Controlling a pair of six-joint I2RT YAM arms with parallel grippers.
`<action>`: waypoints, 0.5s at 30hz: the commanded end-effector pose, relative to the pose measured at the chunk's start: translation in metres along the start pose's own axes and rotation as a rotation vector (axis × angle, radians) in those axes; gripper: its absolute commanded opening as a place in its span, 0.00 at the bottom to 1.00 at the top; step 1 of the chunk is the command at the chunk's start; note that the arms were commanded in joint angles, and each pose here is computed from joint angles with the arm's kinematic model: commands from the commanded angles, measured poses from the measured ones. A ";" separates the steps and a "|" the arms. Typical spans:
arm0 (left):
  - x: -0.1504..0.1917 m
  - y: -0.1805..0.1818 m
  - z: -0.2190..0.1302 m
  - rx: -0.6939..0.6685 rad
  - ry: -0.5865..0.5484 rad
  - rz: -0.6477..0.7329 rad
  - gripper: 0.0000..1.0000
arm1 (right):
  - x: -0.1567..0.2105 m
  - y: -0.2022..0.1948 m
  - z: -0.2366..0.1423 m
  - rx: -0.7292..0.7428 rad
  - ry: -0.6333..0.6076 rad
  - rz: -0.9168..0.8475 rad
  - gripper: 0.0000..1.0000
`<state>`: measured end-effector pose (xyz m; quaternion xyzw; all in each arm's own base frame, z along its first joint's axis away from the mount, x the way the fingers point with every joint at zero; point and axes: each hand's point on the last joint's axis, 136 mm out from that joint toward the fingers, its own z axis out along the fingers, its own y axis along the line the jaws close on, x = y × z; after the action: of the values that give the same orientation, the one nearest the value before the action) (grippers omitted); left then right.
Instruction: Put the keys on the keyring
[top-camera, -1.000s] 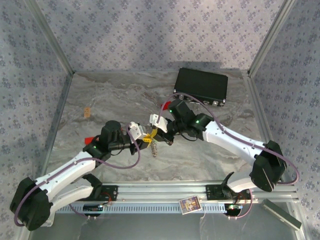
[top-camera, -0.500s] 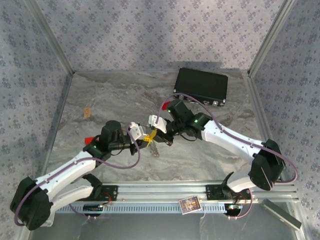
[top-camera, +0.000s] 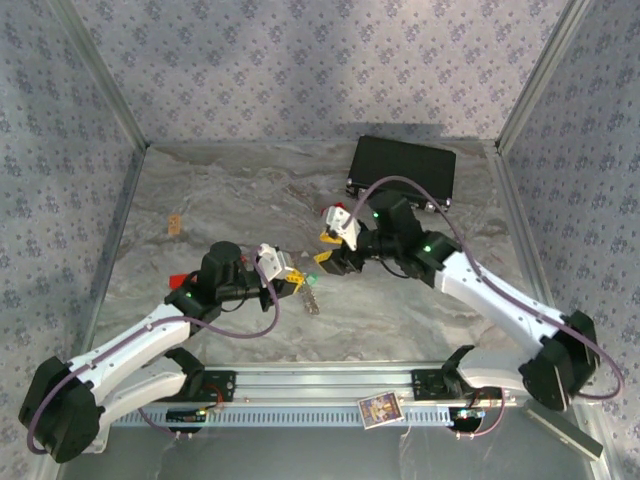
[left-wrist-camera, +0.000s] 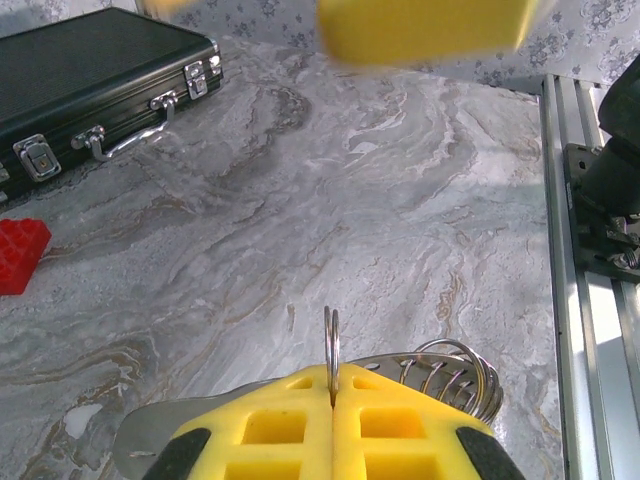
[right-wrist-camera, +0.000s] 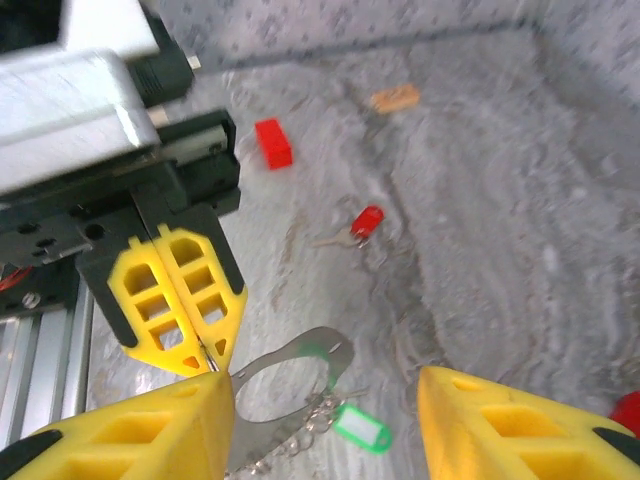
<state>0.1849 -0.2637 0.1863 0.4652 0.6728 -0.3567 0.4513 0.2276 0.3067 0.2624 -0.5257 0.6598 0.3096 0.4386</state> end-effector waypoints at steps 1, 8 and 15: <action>-0.025 -0.005 -0.004 0.014 -0.066 0.031 0.00 | 0.000 0.001 -0.002 0.025 -0.041 -0.007 0.52; -0.030 0.006 -0.002 -0.043 -0.056 -0.022 0.00 | 0.014 0.049 0.012 -0.125 -0.024 -0.067 0.40; -0.028 0.042 -0.005 -0.242 -0.014 -0.192 0.00 | 0.032 0.072 0.039 -0.109 -0.013 -0.156 0.31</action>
<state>0.2091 -0.2590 0.1920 0.3931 0.7283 -0.3337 0.4514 0.1558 0.3389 0.2229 -0.6018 0.5987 0.3389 0.4055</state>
